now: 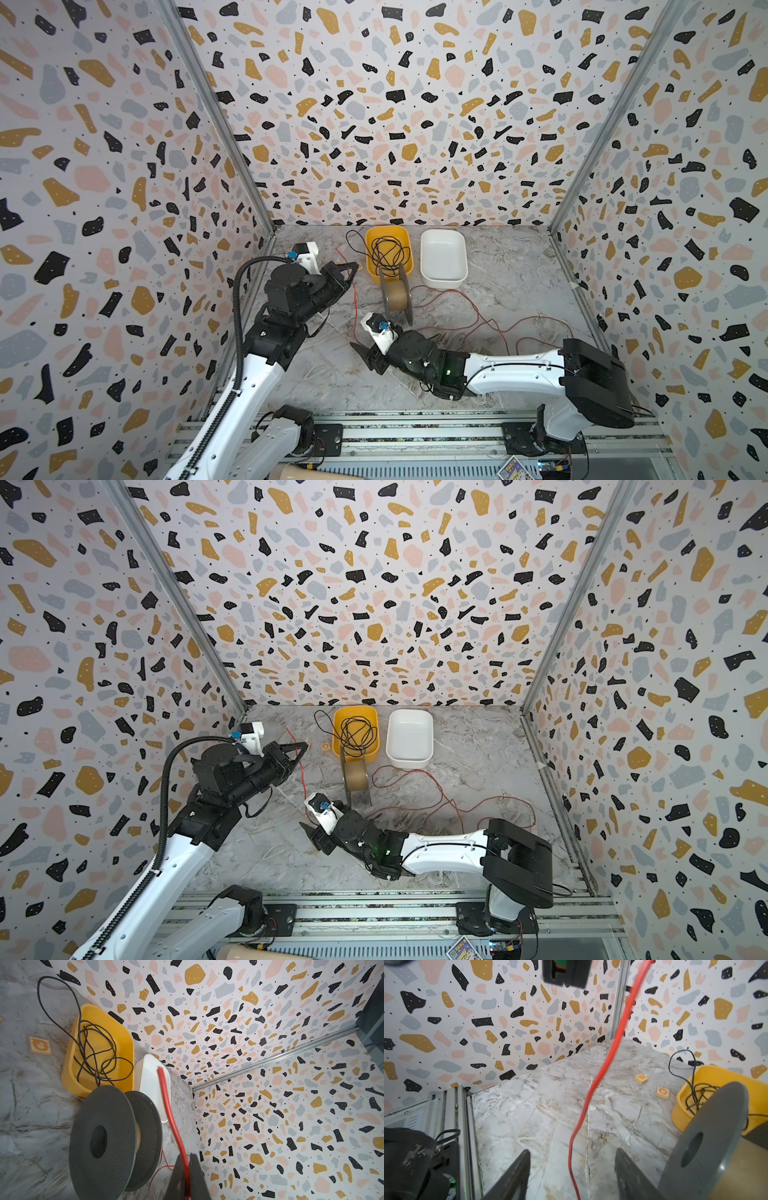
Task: Wrap the cables
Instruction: 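Carry the grey spool with the right gripper toward the left gripper, then grasp the spool rim with the left gripper while the right takes the cable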
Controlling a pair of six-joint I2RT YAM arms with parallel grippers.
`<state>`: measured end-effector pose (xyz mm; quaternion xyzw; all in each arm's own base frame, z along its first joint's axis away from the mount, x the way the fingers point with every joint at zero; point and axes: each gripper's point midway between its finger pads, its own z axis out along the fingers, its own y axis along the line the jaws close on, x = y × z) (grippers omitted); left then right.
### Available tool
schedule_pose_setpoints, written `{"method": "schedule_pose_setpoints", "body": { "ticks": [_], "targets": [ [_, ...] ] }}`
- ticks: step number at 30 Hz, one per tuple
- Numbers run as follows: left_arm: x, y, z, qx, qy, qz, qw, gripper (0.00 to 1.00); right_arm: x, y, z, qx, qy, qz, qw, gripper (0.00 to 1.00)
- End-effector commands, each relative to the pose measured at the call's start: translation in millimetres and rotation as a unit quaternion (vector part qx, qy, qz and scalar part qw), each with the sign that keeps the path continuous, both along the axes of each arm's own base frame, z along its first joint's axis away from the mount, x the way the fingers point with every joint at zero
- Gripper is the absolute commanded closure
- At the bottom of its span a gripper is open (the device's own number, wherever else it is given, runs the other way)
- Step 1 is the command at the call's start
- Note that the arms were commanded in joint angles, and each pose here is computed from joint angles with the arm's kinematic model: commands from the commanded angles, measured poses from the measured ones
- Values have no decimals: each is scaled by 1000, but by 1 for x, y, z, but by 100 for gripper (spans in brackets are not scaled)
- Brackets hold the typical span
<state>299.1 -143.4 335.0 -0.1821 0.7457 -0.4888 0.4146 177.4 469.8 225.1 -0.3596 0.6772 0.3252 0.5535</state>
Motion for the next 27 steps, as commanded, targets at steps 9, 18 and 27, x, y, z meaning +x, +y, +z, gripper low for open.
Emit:
{"method": "schedule_pose_setpoints", "body": {
  "ticks": [9, 18, 27],
  "targets": [
    [-6, 2, 16, -23, -24, 5, 999, 100, 20, 14, 45, 74, -17, -29, 997, 67],
    [-4, 1, 12, -20, -19, 3, 1000, 100, 21, 1, 46, 71, -19, -27, 997, 100],
    [-1, 0, 5, 32, -18, -6, 999, 32, 18, -29, 52, 52, -8, -18, 998, 100]
  ]
}}
